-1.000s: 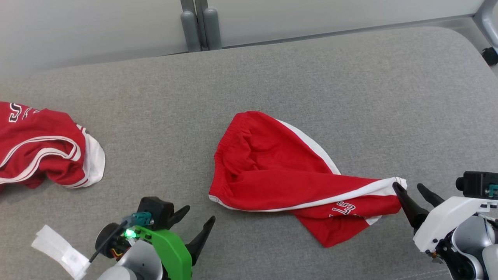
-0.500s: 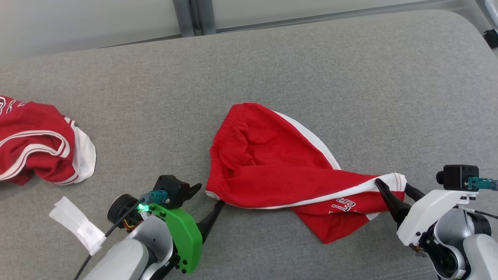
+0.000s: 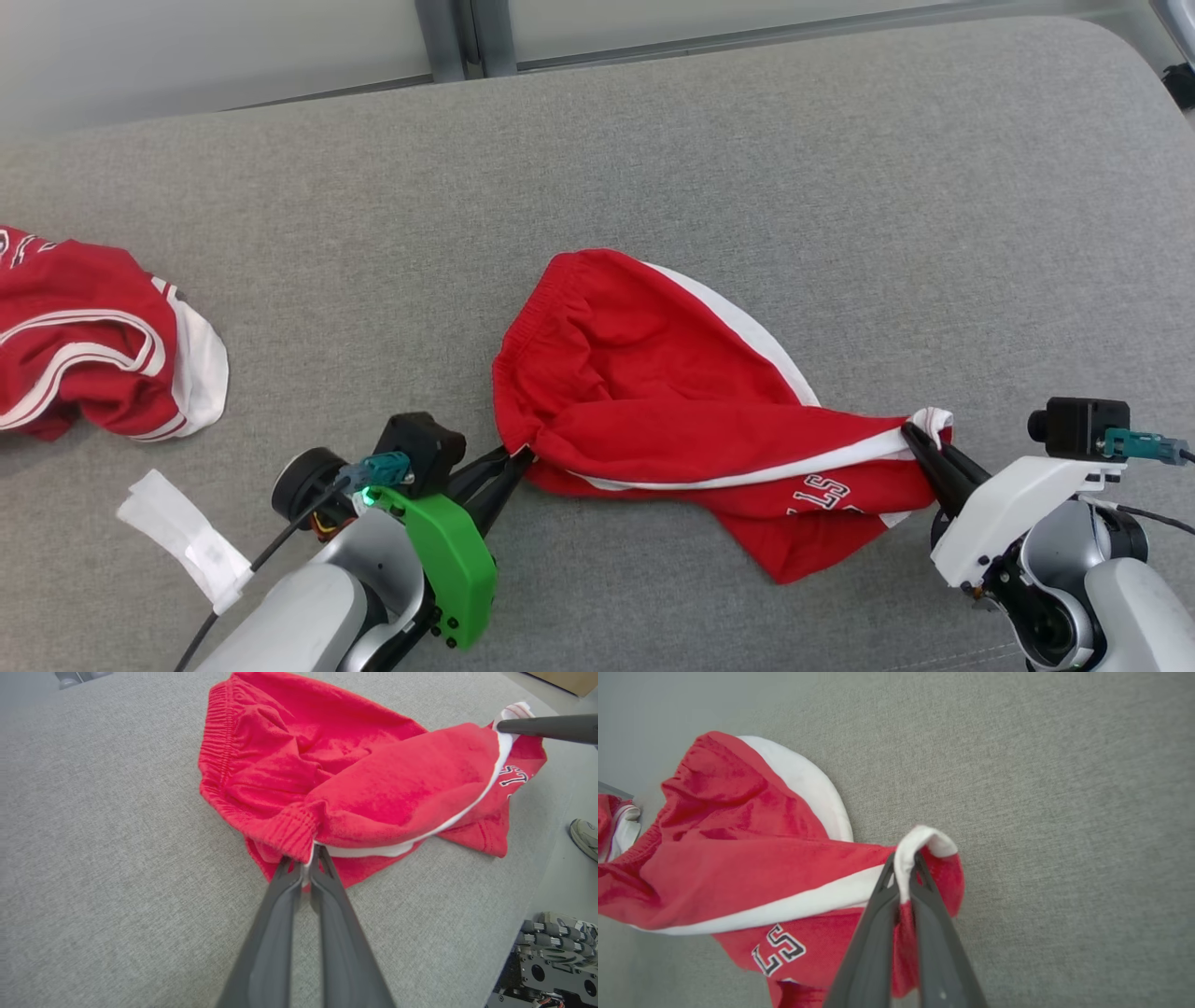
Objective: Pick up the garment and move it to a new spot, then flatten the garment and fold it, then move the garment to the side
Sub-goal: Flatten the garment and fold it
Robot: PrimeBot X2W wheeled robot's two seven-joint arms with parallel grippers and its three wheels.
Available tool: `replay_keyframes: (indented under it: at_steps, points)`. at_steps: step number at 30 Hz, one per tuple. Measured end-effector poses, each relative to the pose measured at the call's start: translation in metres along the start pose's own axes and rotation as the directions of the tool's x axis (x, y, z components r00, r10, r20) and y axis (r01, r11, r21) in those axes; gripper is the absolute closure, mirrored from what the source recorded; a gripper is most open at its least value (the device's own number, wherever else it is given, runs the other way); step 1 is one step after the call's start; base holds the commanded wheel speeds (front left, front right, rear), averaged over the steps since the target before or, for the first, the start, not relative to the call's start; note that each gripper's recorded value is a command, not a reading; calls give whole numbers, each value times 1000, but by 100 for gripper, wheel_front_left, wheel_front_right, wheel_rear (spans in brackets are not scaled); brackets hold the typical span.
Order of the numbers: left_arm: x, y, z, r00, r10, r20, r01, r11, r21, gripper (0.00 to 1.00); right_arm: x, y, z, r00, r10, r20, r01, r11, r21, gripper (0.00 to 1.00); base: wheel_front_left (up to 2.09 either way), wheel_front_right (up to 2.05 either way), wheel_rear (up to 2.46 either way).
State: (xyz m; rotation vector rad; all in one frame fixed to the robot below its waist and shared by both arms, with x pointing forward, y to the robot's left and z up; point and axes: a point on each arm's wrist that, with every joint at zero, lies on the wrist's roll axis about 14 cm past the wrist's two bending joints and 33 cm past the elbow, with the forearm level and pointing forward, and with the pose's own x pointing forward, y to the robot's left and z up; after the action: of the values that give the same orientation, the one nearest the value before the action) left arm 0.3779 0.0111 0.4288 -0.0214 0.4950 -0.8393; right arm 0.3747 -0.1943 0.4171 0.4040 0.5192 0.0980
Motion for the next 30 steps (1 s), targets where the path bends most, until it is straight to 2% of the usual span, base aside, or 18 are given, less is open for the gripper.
replay_keyframes:
  at_steps: [7, 11, 14, 17, 21, 25, 27, 30]
  points:
    - [-9, -4, 22, 997, 12, 83, -13, 1000, 9, 100, -8, 14, 32, 988, 51, 149, -51, 999, -4, 100, 0, 0, 0]
    - [-17, -7, 45, 990, 18, 143, -25, 999, 46, 100, -20, 33, 65, 954, 114, 279, -110, 993, -31, 100, 0, 0, 0]
    - [-23, -4, 75, 980, 20, 198, -37, 996, 85, 100, -28, 49, 99, 910, 168, 378, -156, 986, -63, 100, 0, 0, 0]
    - [-25, 11, 109, 974, 37, 224, -74, 984, 160, 100, -29, 65, 131, 865, 224, 449, -208, 974, -86, 100, 0, 0, 0]
    - [-20, 38, 162, 963, 62, 263, -116, 974, 194, 100, -16, 83, 174, 820, 286, 496, -244, 958, -149, 100, 0, 0, 0]
    - [-5, 72, 204, 961, 105, 257, -149, 976, 159, 100, 6, 104, 219, 776, 345, 528, -301, 938, -170, 100, 0, 0, 0]
    - [2, 87, 226, 955, 112, 273, -139, 987, 83, 100, 17, 112, 243, 757, 369, 539, -310, 929, -200, 100, 0, 0, 0]
    - [11, 112, 258, 946, 142, 292, -161, 986, 40, 100, 32, 123, 280, 723, 393, 568, -314, 920, -236, 100, 0, 0, 0]
